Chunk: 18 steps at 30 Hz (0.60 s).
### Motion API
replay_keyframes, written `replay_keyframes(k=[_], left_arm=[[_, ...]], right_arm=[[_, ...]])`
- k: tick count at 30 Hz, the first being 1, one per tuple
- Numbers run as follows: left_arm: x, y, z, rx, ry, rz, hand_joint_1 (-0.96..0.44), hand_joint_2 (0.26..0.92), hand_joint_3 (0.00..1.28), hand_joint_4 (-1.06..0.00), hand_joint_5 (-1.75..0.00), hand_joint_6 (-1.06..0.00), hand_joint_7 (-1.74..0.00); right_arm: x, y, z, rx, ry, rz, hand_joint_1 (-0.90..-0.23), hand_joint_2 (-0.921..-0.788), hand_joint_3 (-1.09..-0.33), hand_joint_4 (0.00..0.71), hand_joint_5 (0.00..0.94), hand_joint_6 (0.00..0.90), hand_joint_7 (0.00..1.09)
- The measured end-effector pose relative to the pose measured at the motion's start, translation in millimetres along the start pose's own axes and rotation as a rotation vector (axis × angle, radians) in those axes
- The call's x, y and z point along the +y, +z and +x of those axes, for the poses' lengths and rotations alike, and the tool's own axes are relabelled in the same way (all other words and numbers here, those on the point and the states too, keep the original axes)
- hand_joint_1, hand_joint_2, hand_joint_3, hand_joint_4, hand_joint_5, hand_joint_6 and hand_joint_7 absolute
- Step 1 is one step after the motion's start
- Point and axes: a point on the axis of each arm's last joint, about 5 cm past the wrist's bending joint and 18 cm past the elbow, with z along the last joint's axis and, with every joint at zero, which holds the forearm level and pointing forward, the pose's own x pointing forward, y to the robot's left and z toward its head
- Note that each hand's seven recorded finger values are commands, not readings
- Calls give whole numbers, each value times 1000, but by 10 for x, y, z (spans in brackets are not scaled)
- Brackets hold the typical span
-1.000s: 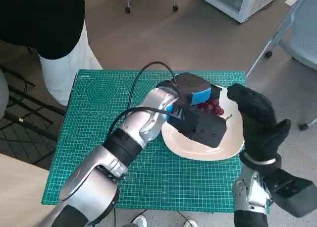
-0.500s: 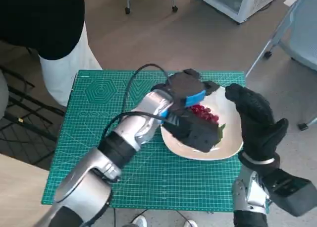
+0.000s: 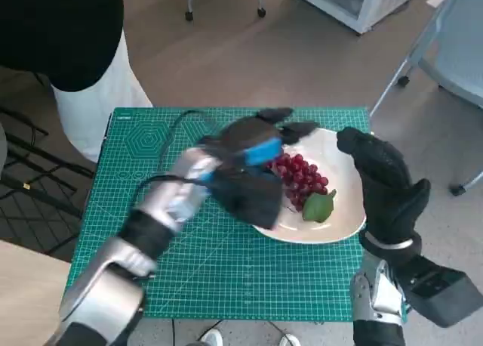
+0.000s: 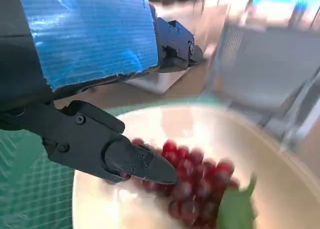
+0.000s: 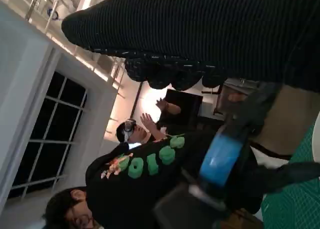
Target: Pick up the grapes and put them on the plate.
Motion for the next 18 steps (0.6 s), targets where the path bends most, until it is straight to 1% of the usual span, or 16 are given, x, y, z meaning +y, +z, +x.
replay_keyframes(k=[4,9,13,18], left_arm=[[7,-180,-212,-30,145,-175,-481,921,153,-202,-25,-314,-48],[-38,-358,-469,-64,307,-408,-488,921,206,-219,-19,-316,-38],[-121,-459,-638,-87,402,-587,-494,921,244,-224,-13,-312,-30],[-268,-538,-805,-127,492,-799,-492,921,281,-230,-10,-321,-29]], right_arm=[[7,2,4,0,0,-7,-436,-921,-514,331,1,178,330],[21,-3,5,-1,0,-9,-436,-921,-517,330,1,178,333],[42,-12,9,2,4,-12,-435,-921,-518,330,1,177,335],[72,-27,23,1,9,-3,-433,-921,-525,327,0,172,341]])
